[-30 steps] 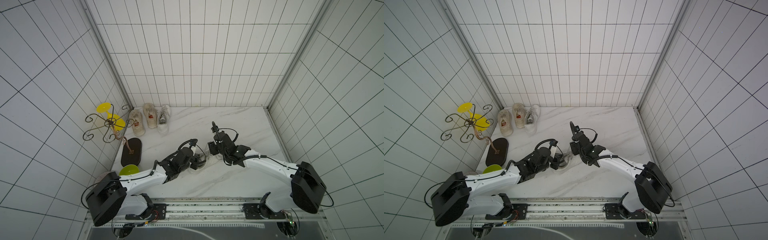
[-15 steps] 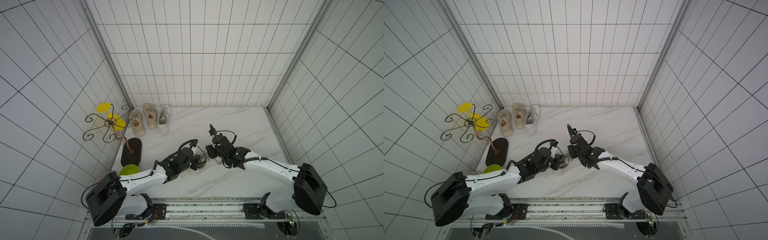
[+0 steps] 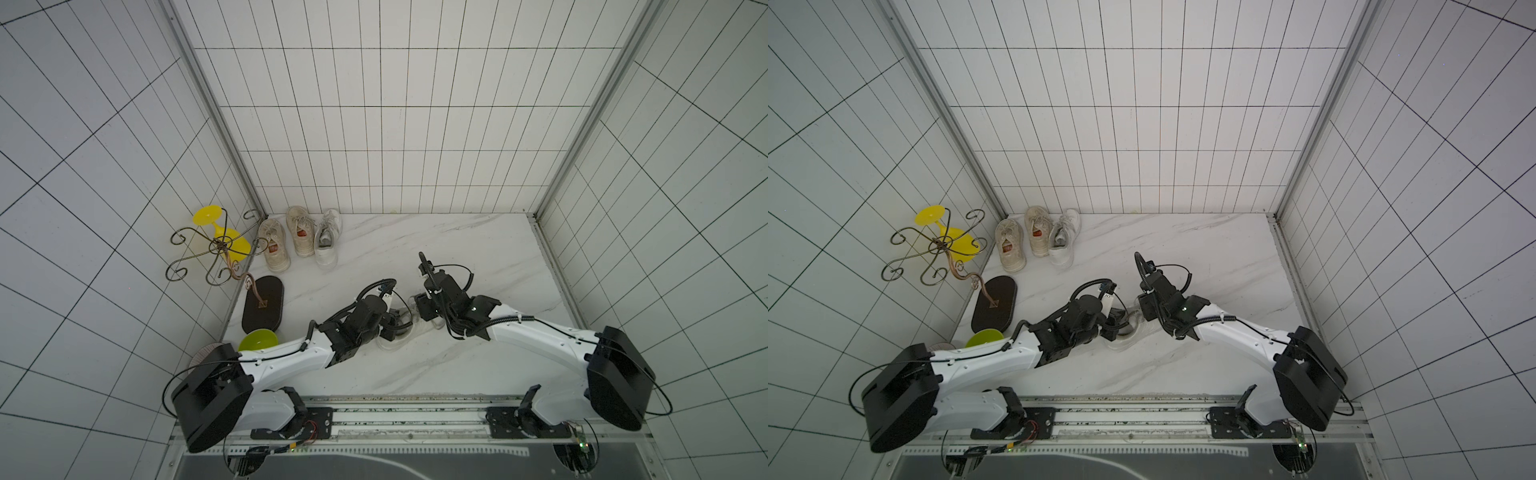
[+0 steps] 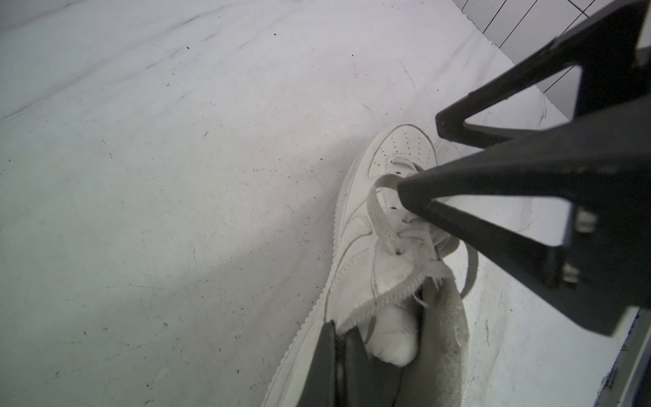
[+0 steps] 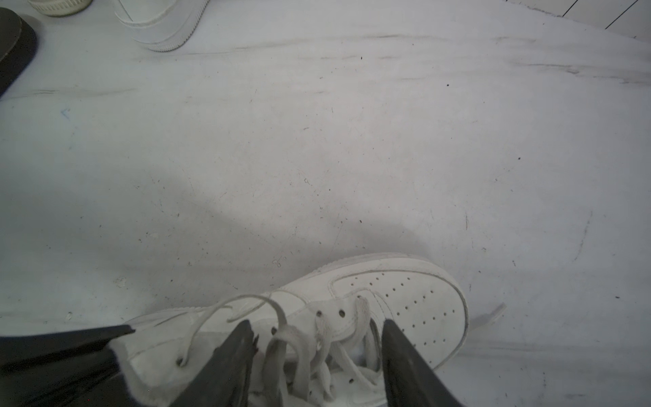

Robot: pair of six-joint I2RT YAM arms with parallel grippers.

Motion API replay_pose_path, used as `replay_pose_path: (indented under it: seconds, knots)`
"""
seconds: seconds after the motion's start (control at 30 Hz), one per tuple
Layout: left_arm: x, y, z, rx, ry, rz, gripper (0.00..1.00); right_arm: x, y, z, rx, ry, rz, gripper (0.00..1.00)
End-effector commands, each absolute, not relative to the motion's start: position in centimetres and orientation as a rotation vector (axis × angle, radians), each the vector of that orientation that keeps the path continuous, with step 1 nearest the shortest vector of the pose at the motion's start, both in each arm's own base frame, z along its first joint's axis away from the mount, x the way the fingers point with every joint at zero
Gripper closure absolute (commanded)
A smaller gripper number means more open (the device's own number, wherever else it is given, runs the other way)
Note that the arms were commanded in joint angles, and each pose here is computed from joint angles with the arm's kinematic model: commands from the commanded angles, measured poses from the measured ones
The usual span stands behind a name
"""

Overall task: Remove the insole from the shoe
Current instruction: Untie the shoelace on the shoe.

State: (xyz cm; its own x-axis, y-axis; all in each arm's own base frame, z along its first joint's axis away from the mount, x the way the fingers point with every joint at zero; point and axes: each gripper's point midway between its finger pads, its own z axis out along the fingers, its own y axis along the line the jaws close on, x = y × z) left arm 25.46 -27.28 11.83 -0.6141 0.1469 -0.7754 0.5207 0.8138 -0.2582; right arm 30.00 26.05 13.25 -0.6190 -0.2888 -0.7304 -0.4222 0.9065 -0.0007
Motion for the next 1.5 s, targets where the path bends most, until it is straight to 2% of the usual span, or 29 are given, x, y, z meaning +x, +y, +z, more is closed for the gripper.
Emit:
replay_pose_path:
  seconds: [0.0,0.2,0.4,0.63,0.87,1.07,1.33,1.47]
  knots:
    - [25.8,-28.5,15.4,0.478,2.069,-0.688,1.0,29.2,25.3,10.4,-0.526,2.35,0.162,0.43]
    - [25.5,-28.6,16.1,0.489,2.044,-0.705,1.0,29.5,24.7,8.6,-0.512,2.381,0.09,0.43]
    - [25.0,-28.8,16.8,0.503,2.017,-0.721,1.0,31.7,22.3,7.7,-0.393,2.364,-0.075,0.43]
    - [25.0,-28.9,16.6,0.504,2.021,-0.712,1.0,34.8,21.4,12.6,-0.227,2.221,-0.129,0.33]
    - [25.1,-28.7,16.5,0.499,2.025,-0.704,1.0,38.4,16.2,16.7,0.033,2.189,-0.097,0.2]
    - [25.2,-28.7,16.4,0.493,2.032,-0.695,1.0,39.7,11.7,16.7,0.184,2.223,-0.126,0.14]
    - [25.4,-28.4,16.3,0.477,2.035,-0.679,1.0,40.0,2.1,16.3,0.51,2.242,-0.097,0.06]
    - [25.6,-28.2,16.2,0.463,2.037,-0.66,1.0,39.5,-0.6,16.8,0.602,2.212,-0.082,0.04]
